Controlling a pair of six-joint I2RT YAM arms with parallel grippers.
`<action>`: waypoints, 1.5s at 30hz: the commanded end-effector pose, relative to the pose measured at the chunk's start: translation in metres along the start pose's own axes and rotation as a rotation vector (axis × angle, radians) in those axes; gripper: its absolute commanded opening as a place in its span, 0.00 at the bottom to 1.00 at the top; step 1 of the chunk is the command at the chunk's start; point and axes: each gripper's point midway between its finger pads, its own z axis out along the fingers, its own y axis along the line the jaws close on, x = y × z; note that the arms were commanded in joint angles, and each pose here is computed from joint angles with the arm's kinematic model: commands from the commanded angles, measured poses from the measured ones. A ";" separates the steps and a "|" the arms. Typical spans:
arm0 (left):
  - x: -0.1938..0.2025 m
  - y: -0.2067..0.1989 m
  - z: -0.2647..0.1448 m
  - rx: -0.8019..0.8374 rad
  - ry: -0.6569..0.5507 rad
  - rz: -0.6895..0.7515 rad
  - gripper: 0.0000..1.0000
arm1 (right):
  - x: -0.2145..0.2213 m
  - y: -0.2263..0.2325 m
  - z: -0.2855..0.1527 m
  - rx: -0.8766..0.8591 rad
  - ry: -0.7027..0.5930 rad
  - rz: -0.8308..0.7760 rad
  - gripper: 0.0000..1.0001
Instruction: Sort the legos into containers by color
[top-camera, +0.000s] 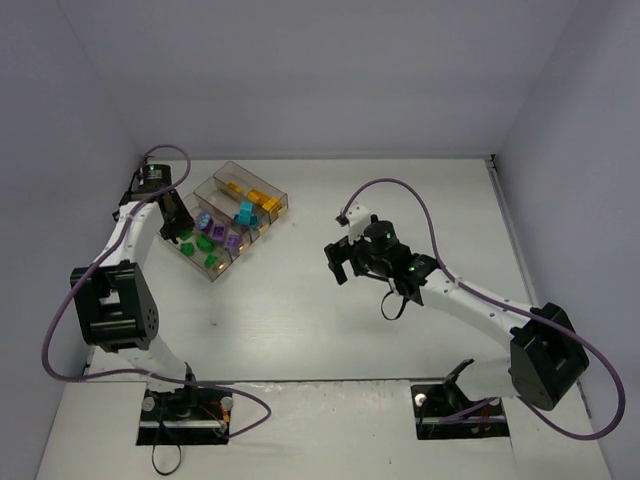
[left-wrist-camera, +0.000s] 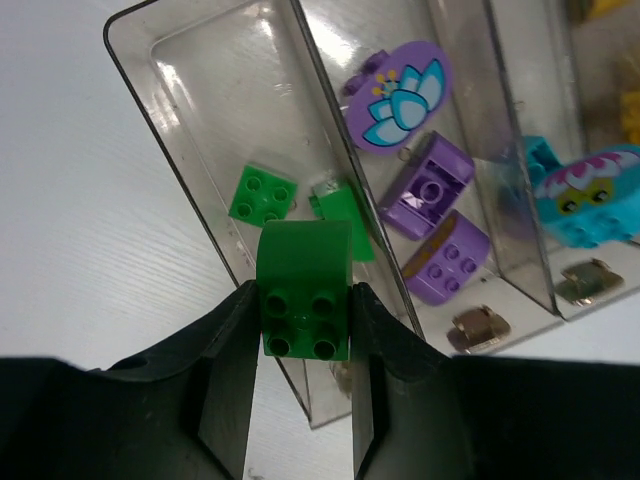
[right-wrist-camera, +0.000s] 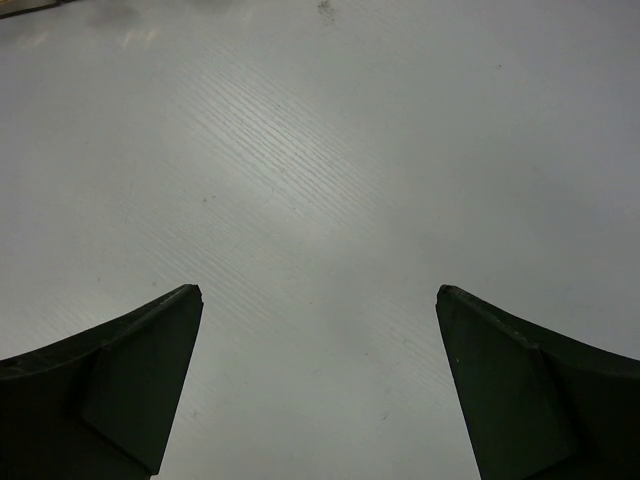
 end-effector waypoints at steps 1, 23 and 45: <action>-0.029 0.006 0.006 -0.059 -0.086 -0.051 0.22 | -0.032 -0.008 -0.003 0.037 -0.095 0.025 1.00; -0.071 -0.007 -0.141 0.140 -0.367 -0.035 0.72 | -0.141 -0.112 -0.081 0.467 -0.322 0.258 1.00; -0.042 0.045 -0.317 0.078 -0.640 0.030 0.76 | -0.209 -0.158 -0.200 0.715 -0.550 0.235 1.00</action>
